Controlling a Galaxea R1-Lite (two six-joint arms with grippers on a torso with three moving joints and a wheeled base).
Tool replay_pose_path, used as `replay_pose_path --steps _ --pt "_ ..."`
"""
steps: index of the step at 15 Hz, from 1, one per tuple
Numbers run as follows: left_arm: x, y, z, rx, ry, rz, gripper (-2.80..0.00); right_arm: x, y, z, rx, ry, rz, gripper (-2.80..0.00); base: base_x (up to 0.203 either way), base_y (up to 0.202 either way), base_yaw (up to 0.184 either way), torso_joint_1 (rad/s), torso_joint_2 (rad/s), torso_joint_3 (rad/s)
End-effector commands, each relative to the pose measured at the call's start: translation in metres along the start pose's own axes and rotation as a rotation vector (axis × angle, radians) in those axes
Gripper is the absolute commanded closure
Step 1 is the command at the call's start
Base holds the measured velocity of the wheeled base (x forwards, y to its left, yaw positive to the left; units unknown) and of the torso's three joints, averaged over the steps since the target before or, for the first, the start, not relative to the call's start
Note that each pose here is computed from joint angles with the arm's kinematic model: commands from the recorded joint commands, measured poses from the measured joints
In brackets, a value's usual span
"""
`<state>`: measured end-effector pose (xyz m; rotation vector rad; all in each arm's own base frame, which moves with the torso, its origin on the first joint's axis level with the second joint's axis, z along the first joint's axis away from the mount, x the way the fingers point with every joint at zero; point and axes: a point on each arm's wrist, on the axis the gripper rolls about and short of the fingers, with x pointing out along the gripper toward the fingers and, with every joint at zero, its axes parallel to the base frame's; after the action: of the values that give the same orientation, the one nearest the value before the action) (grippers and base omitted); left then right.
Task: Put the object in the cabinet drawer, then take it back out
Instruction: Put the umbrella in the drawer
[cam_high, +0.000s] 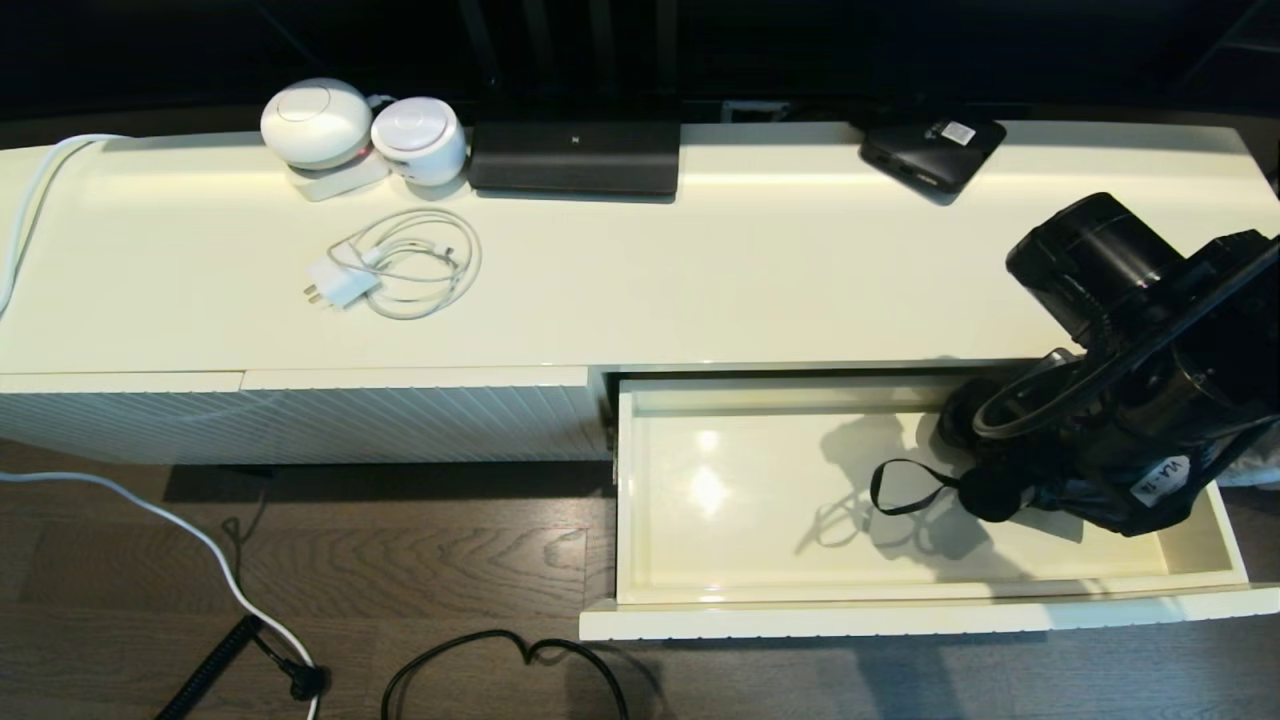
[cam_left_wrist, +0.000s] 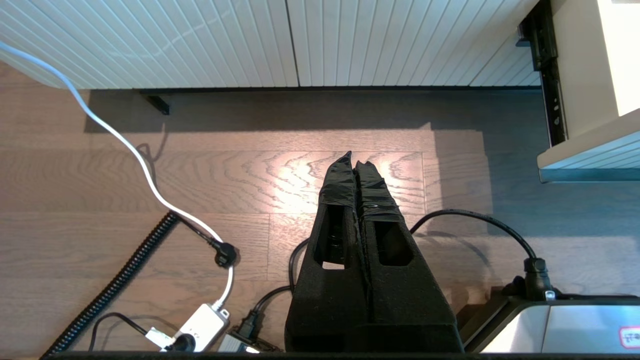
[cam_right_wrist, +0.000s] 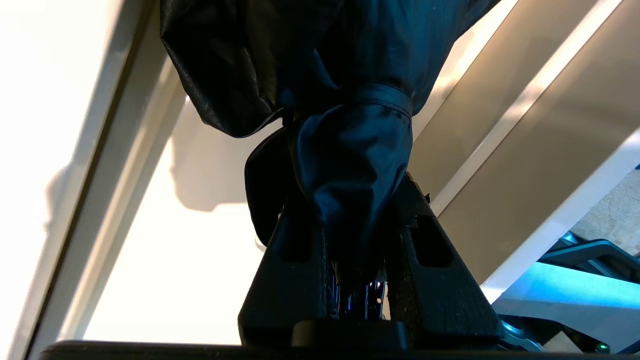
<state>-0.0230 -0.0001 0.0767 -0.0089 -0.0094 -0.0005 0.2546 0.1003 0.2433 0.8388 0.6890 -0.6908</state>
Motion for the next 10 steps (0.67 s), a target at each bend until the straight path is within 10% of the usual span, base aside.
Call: replay_pose_path --steps 1,10 --pt "0.000 0.000 0.000 0.000 -0.001 0.000 0.00 0.006 0.004 -0.009 -0.021 0.003 -0.018 -2.80 0.000 0.000 0.000 0.000 0.00 0.000" --pt "0.000 0.000 0.000 0.000 -0.003 0.000 0.00 -0.003 0.018 -0.015 -0.063 -0.050 0.031 -2.80 0.000 0.000 0.000 0.000 0.00 0.000"
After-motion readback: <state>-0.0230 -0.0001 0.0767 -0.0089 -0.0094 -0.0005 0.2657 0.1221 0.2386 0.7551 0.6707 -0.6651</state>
